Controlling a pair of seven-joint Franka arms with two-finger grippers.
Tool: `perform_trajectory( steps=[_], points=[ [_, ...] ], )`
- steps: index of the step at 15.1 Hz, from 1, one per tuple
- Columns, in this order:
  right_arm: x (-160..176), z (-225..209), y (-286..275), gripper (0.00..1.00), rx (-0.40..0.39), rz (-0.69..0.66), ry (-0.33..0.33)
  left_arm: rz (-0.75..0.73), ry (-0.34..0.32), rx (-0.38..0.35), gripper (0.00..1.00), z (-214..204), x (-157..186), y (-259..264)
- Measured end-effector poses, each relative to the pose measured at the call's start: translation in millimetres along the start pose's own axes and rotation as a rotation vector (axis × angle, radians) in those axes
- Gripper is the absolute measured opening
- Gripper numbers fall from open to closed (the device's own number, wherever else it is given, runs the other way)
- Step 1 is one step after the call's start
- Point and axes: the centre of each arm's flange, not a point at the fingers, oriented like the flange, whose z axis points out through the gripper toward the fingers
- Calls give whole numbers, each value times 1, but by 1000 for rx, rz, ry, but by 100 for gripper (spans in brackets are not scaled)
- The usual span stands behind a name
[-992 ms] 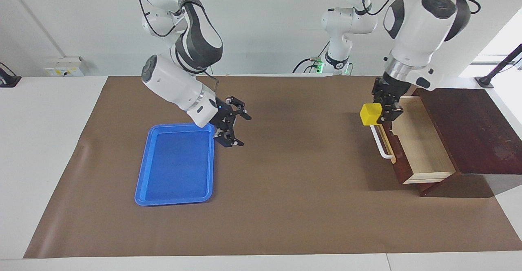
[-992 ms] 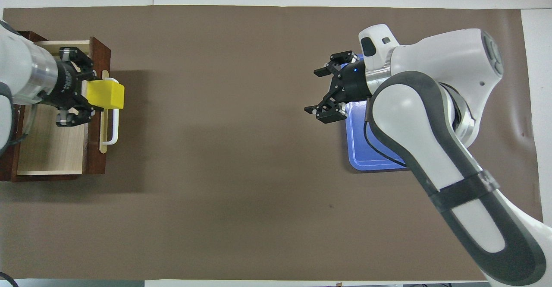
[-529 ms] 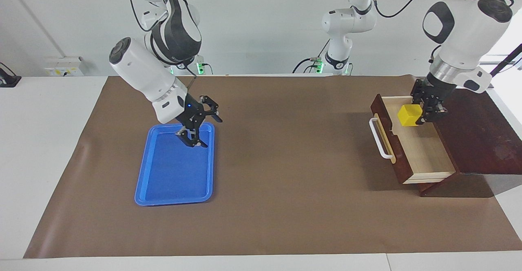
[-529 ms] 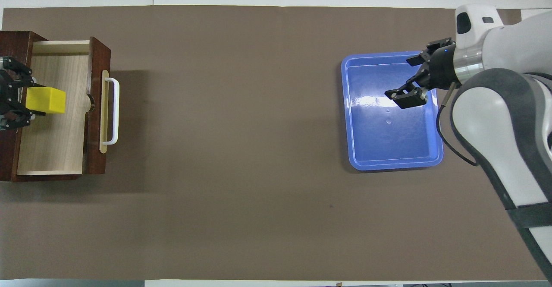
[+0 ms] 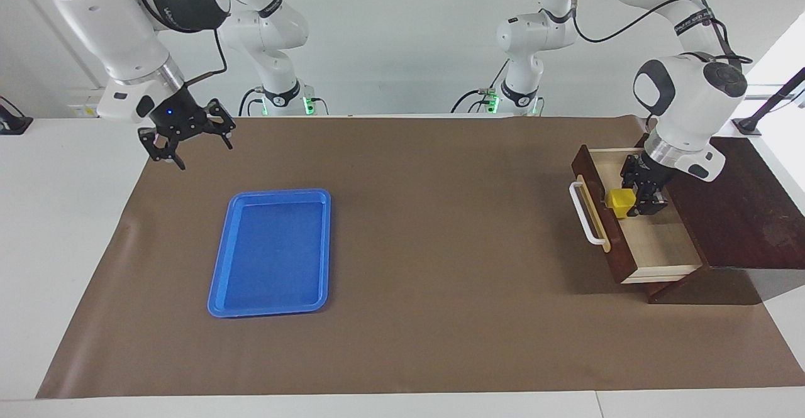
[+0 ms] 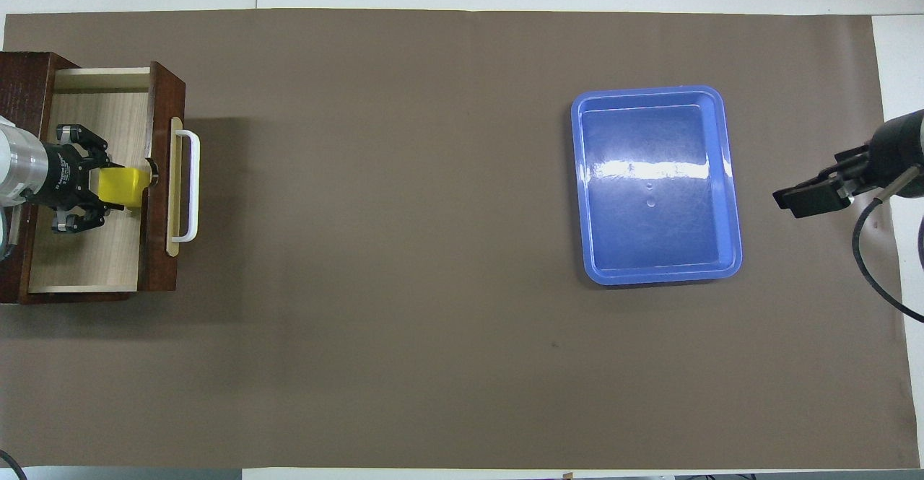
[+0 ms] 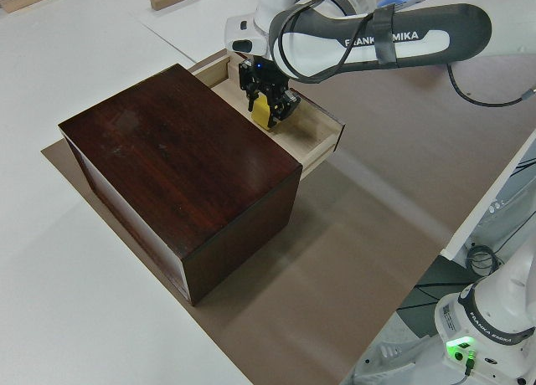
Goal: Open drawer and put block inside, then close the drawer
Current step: 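Push the drawer shut with the left gripper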
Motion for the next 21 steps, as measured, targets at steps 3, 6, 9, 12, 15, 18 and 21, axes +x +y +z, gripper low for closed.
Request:
perform_trajectory(
  steps=[3,6,9,12,15,18,21],
  points=[
    [-26,-33,-4,100,-10,232,-98,-9,3,-12,70,-5,6,2],
    [-42,-45,9,100,0,372,-144,-15,-10,8,100,-32,4,15],
    [-46,-47,18,100,1,418,-146,-49,-39,15,100,-63,-36,40],
    [-37,-45,17,100,-11,420,-114,-22,-42,50,100,-47,-113,44],
    [-27,-42,18,100,-22,410,-80,-9,-34,60,100,-19,-134,34],
    [-14,-39,15,100,-39,382,-23,-24,-7,52,100,-3,-113,24],
    [-10,-31,15,100,-41,377,-17,-10,35,38,100,-9,-85,23]
  ],
)
